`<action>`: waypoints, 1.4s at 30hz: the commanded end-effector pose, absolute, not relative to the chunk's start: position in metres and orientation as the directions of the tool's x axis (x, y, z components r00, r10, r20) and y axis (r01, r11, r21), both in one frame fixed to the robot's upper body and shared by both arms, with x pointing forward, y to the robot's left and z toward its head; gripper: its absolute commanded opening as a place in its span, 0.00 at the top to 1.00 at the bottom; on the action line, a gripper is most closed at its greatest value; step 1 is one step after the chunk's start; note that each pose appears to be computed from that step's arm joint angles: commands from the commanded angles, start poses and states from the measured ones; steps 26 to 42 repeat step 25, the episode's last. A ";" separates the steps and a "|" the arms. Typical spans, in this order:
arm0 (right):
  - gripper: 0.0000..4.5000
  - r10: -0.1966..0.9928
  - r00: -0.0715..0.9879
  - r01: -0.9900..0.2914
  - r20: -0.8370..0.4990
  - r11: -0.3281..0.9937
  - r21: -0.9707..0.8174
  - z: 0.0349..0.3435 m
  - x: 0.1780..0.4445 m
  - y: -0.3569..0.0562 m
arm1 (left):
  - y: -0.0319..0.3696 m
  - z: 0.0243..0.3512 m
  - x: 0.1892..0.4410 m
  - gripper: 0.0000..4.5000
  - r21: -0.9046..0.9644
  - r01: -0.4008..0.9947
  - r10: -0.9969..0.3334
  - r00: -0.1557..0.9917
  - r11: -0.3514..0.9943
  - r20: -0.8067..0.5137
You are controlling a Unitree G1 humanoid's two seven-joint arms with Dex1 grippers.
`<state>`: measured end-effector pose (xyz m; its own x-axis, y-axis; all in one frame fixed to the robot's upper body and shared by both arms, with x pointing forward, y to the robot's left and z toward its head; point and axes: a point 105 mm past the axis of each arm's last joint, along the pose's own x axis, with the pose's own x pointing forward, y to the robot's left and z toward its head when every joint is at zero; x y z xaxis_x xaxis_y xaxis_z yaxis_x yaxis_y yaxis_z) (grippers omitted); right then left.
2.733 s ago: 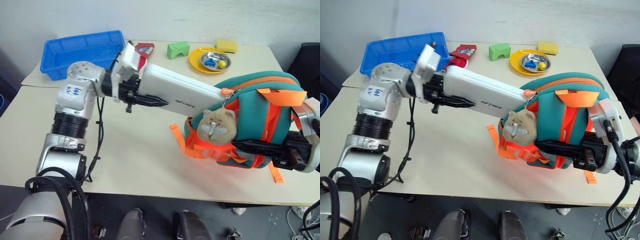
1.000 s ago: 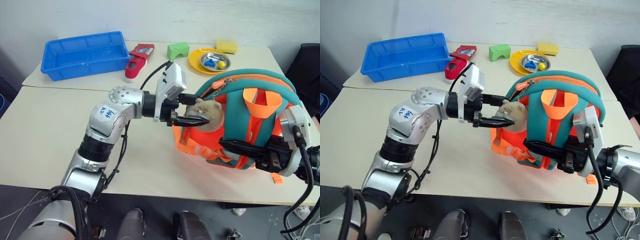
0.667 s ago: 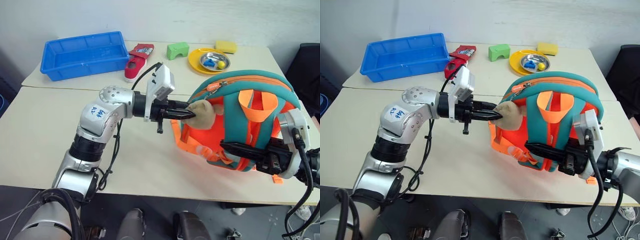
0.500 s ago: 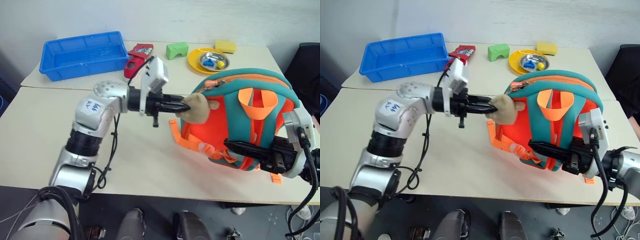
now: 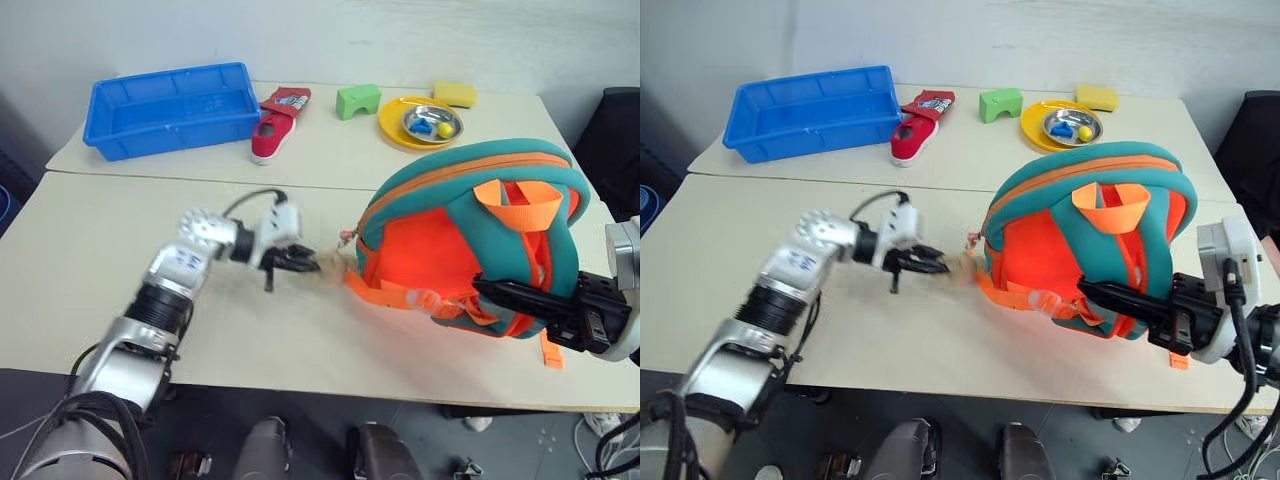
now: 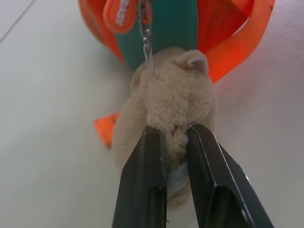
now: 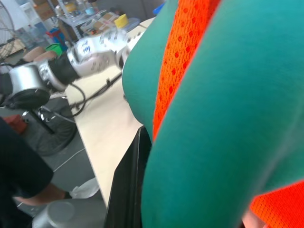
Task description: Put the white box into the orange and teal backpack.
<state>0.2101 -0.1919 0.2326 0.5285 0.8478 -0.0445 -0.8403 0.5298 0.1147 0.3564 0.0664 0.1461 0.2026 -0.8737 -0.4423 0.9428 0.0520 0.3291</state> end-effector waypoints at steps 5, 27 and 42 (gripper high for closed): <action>0.78 0.768 0.629 -0.770 -0.121 0.637 0.042 0.219 0.222 -0.205 | 0.071 0.139 0.363 0.85 0.252 0.958 -0.869 0.237 0.136 -0.434; 0.00 0.471 0.874 -0.476 -0.121 0.879 -0.013 0.267 0.185 -0.361 | 0.201 0.264 0.325 0.00 0.097 0.935 -0.924 0.352 0.340 -0.153; 0.00 0.471 0.874 -0.476 -0.121 0.879 -0.013 0.267 0.185 -0.361 | 0.201 0.264 0.325 0.00 0.097 0.935 -0.924 0.352 0.340 -0.153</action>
